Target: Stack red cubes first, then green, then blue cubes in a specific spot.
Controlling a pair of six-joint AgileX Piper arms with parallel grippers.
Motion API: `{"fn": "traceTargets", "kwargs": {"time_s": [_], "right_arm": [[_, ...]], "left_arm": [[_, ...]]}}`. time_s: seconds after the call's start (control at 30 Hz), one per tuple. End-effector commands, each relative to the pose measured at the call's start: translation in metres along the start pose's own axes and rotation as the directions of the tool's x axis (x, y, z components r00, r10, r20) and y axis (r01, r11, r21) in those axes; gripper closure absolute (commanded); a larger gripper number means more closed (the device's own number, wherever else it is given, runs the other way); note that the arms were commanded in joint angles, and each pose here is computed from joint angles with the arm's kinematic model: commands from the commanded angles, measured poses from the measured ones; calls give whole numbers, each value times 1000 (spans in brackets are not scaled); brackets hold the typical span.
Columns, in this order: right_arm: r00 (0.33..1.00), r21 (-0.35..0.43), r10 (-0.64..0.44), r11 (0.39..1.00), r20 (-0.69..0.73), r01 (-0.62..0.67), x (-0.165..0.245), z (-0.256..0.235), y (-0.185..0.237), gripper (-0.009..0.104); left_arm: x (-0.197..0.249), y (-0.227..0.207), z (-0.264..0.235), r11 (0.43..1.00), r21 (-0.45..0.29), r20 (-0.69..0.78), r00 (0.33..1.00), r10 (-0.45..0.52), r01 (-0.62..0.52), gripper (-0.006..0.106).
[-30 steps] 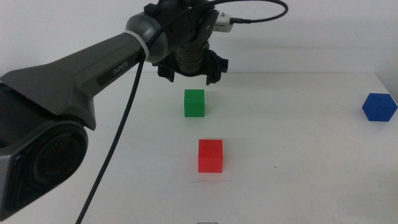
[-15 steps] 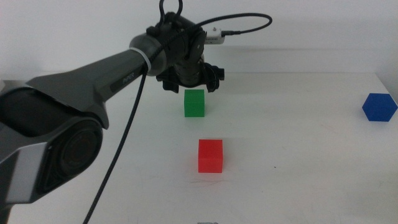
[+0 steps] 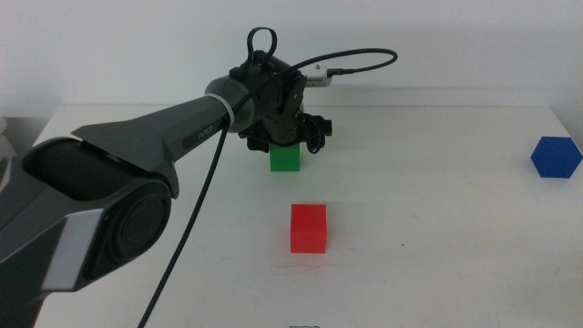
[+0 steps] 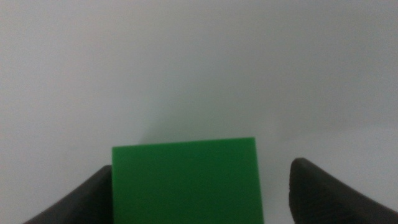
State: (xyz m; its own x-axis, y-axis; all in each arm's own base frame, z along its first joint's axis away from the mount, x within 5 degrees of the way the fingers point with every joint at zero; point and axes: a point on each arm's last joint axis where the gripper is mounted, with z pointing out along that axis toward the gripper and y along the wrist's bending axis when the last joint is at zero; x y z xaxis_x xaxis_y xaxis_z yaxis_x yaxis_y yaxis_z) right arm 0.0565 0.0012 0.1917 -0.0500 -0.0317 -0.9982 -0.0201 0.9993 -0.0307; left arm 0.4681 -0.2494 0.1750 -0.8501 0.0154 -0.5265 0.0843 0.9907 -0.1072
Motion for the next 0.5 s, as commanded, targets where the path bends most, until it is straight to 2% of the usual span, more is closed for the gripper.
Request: {"fn": "traceTargets", "kwargs": {"time_s": [0.0, 0.07, 0.13, 0.3, 0.47], "right_arm": [[993, 8, -17, 1000, 117, 17, -16, -3, -1, 1], [993, 8, -17, 1000, 117, 17, -16, -3, -1, 1], [993, 8, -17, 1000, 117, 17, -16, -3, -1, 1], [993, 8, -17, 1000, 117, 17, -16, -3, -1, 1], [993, 8, -17, 1000, 117, 17, -16, -3, -1, 1]], "left_arm": [[-28, -6, -44, 998, 65, 141, 990, -12, 3, 12], [-28, -6, -44, 998, 64, 143, 990, 0, -10, 17], [-28, -6, -44, 998, 63, 144, 990, 8, -18, 27], [-27, -5, -47, 999, 47, 114, 993, 5, -11, 64], [-33, -2, -79, 999, 35, 111, 994, 1, -5, 96]]}}
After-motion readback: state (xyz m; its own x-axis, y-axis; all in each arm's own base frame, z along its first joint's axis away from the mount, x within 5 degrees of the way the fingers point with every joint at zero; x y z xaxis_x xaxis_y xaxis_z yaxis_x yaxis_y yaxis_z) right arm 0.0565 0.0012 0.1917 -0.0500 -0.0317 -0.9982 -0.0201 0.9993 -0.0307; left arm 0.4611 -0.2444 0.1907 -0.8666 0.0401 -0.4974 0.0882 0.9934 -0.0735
